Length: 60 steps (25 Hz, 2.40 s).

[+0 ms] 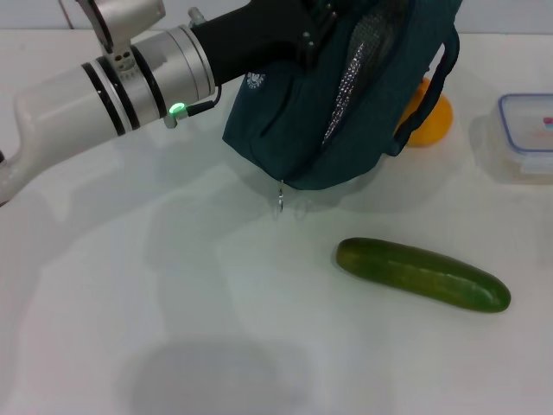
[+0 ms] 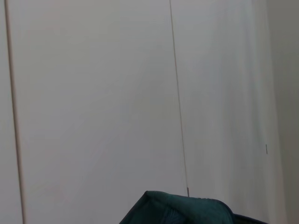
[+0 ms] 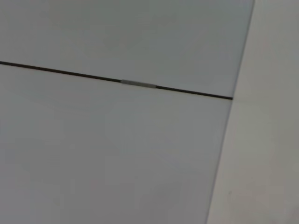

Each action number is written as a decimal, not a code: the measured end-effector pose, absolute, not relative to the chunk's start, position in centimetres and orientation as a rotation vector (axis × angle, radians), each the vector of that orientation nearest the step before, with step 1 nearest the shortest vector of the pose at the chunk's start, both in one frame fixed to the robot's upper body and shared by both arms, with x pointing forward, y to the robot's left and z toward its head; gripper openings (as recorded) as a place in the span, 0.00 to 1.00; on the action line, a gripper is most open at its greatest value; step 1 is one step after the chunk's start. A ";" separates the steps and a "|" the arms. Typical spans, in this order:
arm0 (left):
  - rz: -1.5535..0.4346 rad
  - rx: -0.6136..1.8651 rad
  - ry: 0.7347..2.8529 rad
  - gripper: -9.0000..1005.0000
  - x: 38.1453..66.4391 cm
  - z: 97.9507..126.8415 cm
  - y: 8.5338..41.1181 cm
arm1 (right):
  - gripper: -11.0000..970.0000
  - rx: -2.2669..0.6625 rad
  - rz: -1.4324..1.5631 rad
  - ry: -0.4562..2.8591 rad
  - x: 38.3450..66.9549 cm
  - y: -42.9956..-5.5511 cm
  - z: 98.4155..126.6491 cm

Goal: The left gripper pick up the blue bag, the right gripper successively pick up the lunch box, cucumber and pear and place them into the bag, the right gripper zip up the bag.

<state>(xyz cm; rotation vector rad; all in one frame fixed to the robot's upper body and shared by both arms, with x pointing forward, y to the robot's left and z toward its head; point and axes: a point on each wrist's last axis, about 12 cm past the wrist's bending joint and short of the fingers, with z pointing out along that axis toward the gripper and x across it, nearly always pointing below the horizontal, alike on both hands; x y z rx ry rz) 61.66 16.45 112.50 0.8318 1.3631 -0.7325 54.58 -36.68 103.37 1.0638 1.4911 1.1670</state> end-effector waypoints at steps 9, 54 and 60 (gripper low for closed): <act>-0.722 0.822 1.357 0.05 61.6 112.4 16.5 | 0.57 1.091 1.136 1.526 54.9 -36.3 102.9; -0.726 0.707 1.358 0.05 62.1 112.9 17.3 | 0.11 0.679 1.012 1.578 55.9 -33.5 104.1; -0.758 0.660 1.541 0.05 63.8 114.6 18.3 | 0.11 0.566 0.936 1.556 55.7 -34.2 104.8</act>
